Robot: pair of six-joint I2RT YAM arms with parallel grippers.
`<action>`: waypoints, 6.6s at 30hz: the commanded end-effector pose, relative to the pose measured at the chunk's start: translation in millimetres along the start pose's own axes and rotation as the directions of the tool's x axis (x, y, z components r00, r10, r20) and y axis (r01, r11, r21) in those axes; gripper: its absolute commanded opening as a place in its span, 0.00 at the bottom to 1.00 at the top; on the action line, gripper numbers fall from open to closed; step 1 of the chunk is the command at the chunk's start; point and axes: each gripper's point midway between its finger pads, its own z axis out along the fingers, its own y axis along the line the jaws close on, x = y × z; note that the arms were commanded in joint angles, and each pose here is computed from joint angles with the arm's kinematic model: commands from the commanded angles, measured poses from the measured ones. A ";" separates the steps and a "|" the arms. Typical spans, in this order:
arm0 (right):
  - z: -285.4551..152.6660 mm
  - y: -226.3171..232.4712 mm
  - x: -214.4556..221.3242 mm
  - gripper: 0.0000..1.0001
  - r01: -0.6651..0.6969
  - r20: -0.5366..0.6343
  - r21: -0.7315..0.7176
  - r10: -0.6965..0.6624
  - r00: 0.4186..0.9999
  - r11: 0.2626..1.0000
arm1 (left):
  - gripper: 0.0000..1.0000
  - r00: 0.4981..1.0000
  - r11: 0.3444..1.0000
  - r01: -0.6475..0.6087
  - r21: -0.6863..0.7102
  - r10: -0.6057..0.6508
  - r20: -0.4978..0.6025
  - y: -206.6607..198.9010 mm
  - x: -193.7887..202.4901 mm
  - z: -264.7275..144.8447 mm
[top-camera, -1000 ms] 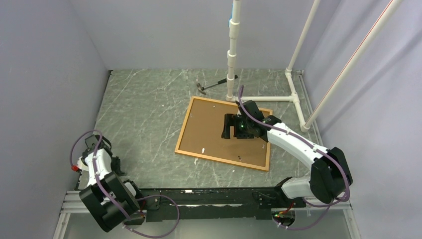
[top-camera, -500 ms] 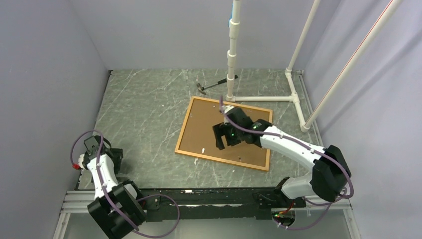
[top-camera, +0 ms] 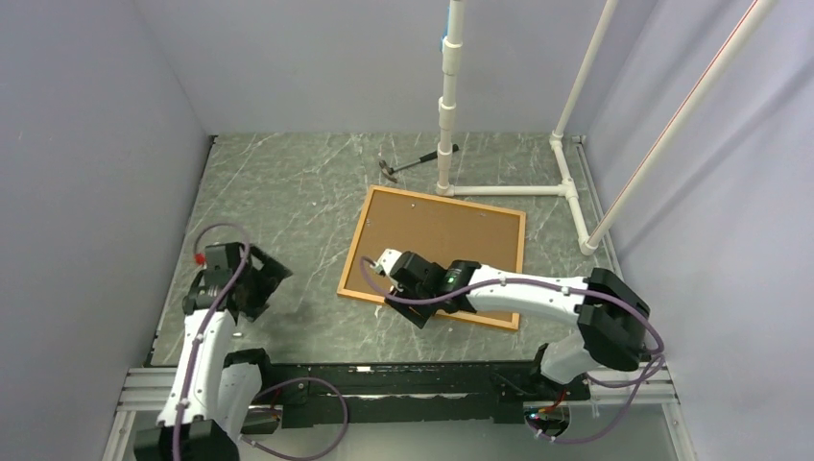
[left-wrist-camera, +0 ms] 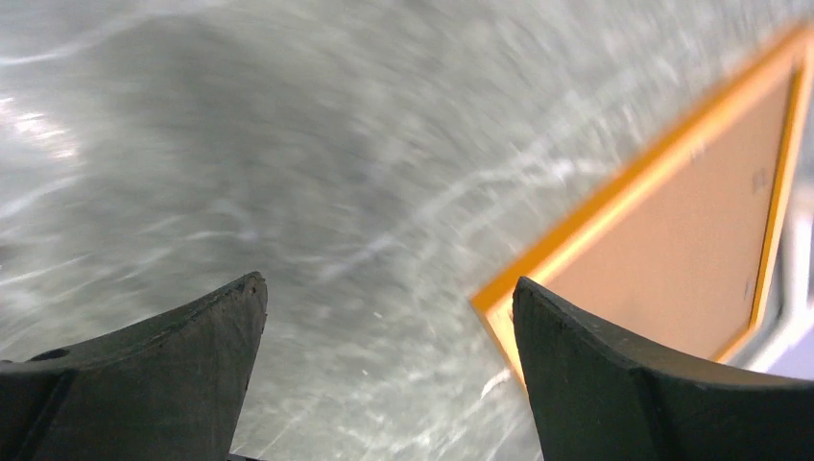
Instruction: Take the photo out of the frame
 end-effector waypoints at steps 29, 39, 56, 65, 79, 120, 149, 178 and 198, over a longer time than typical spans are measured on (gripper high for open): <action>20.7 12.7 0.2 0.00 0.230 -0.024 0.021 -0.229 0.973 0.973 | 0.99 0.919 0.617 0.007 0.787 0.307 -0.248 -91.8 124.4 -22.7; -12.7 27.5 -38.6 0.00 0.148 0.120 -0.103 -0.135 0.984 0.984 | 0.99 0.892 0.630 0.144 0.763 0.252 -0.376 -92.3 141.5 -34.4; -40.5 47.5 -67.7 0.00 0.138 0.242 -0.237 -0.079 0.967 0.962 | 0.95 0.862 0.719 0.247 0.649 0.143 -0.487 -102.3 147.2 -35.1; -43.7 49.9 -75.8 0.00 0.117 0.246 -0.234 -0.058 0.968 0.965 | 0.60 0.901 0.735 0.219 0.641 0.101 -0.423 -108.8 133.6 -32.8; -57.5 70.1 -89.0 0.00 0.132 0.291 -0.191 -0.073 0.954 0.973 | 0.17 0.918 0.737 0.219 0.639 0.066 -0.391 -104.0 127.8 -31.1; -56.3 54.9 -78.8 0.34 0.343 -0.045 0.561 -0.385 0.922 0.754 | 0.00 0.858 0.867 0.395 0.303 -0.231 -0.459 -71.3 105.9 -98.5; -173.3 72.2 -86.5 0.00 0.486 0.120 -0.287 -0.473 0.873 0.825 | 0.86 0.734 0.534 -0.654 0.536 0.277 0.620 -109.5 -19.4 -246.6; -180.7 1.6 -84.4 0.00 0.362 0.176 -0.225 -0.327 0.928 0.905 | 0.99 -0.105 -0.627 -0.774 0.088 0.264 0.959 -158.8 86.5 -190.6; -180.0 -5.0 -92.3 0.00 0.365 0.177 -0.187 -0.334 0.926 0.912 | 0.90 0.203 -0.805 -0.488 0.339 0.273 0.940 -176.9 118.2 -188.8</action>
